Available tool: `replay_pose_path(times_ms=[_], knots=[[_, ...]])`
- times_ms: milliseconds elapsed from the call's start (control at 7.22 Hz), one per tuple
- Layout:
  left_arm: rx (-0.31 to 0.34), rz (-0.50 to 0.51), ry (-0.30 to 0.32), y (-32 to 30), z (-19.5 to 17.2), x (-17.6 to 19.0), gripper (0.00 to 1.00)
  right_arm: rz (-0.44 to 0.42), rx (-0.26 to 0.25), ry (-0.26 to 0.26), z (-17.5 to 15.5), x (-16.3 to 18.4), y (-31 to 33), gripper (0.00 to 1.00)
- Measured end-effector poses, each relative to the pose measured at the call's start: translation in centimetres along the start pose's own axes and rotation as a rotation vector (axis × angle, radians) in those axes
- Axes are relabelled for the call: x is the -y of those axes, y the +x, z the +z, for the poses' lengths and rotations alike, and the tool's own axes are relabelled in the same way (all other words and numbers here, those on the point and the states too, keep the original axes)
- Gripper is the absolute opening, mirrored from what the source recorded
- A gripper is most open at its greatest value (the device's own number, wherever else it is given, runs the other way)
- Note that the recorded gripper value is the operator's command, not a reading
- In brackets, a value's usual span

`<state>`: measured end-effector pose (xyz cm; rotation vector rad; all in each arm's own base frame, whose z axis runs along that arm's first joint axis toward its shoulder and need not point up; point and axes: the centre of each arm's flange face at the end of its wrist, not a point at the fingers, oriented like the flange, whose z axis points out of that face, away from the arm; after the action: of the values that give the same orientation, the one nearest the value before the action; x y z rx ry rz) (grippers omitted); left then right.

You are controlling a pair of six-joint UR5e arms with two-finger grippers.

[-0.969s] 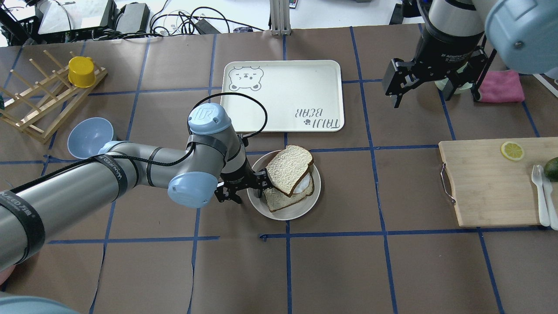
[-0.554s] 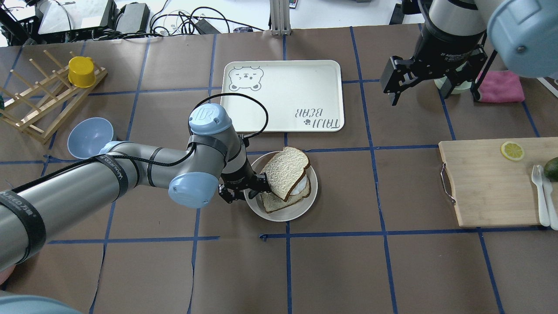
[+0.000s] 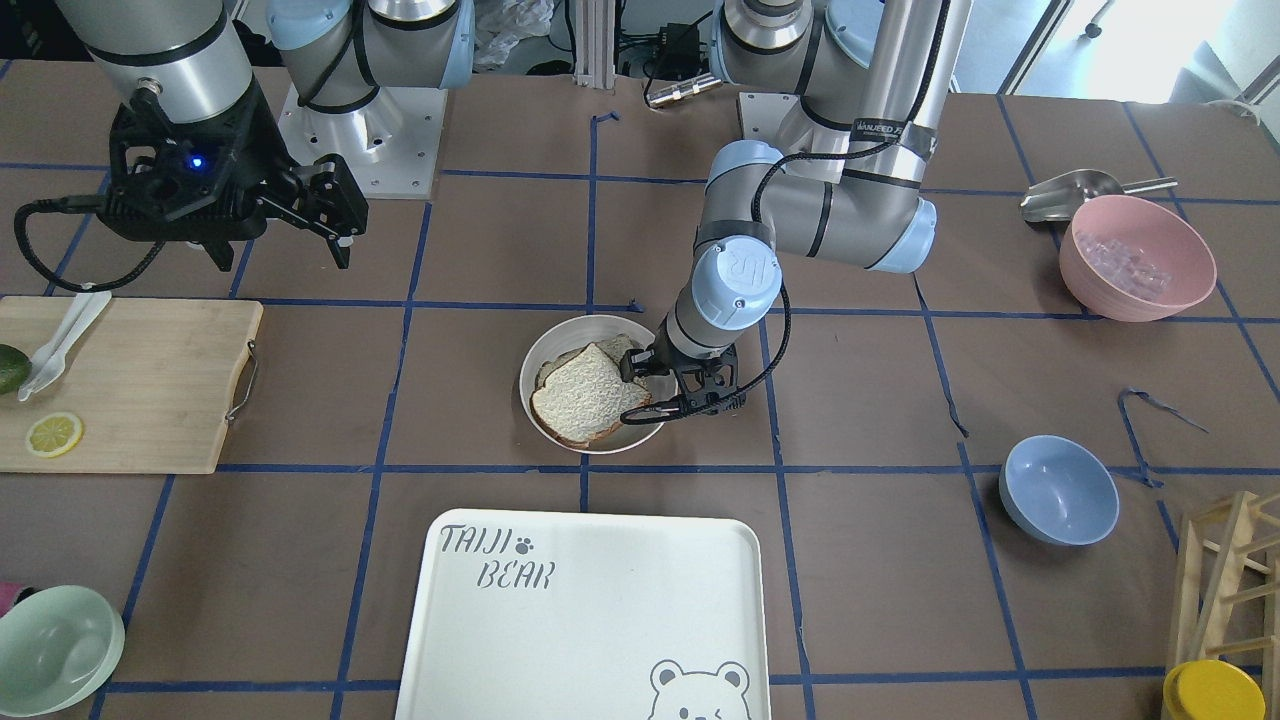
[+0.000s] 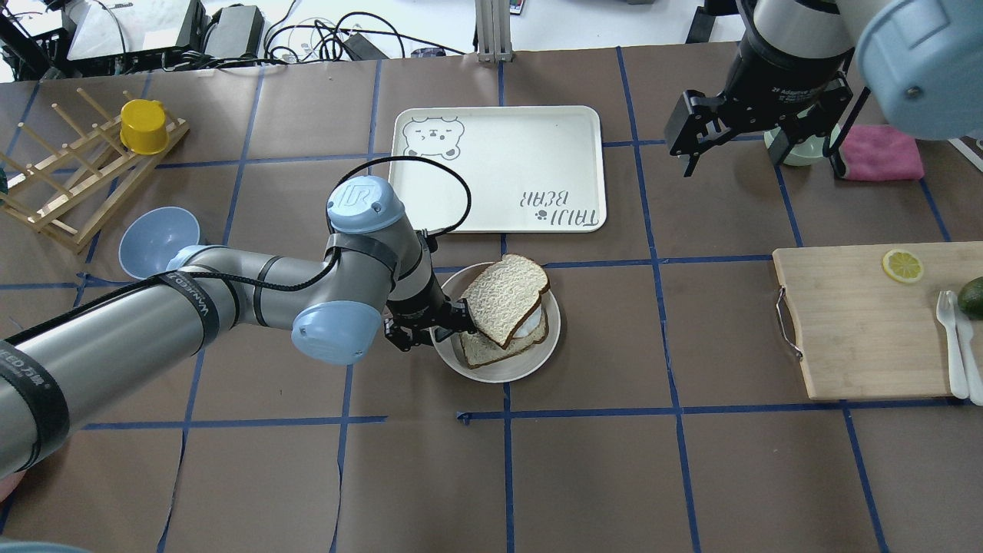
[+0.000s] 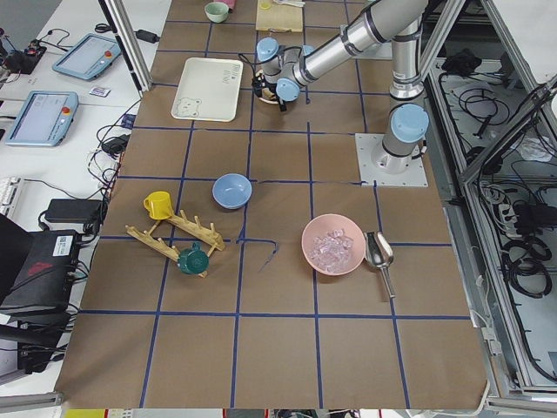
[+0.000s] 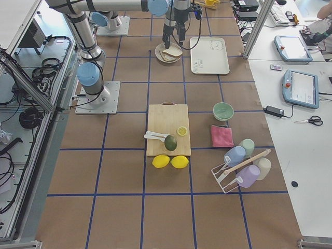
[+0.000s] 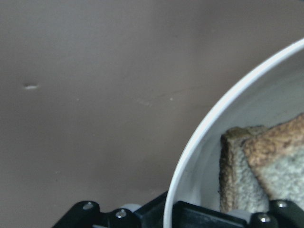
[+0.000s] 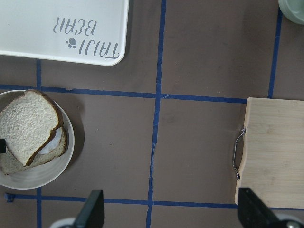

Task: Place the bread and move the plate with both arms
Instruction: 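Slide the white plate with the left gripper onto the cream tray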

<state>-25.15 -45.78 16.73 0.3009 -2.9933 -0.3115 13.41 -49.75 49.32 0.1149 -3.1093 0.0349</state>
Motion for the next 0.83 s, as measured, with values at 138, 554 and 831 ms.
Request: replay_pose_path(times_ms=[138, 554, 831], knots=[[-0.005, 0.0, 0.011, 0.0, -0.5, 0.1, 0.0, -0.001, -0.001, -0.002, 0.0, 0.0, 0.1, 1.0], [-0.06, 0.013, 0.092, -0.1, -2.9, 0.1, 0.0, -0.004, -0.009, -0.009, 0.3, -0.1, 0.2, 1.0], [-0.126, 0.037, 0.188, -0.3, -3.6, -0.6, 0.0, -0.004, -0.011, -0.008, 0.3, -0.1, 0.2, 1.0]])
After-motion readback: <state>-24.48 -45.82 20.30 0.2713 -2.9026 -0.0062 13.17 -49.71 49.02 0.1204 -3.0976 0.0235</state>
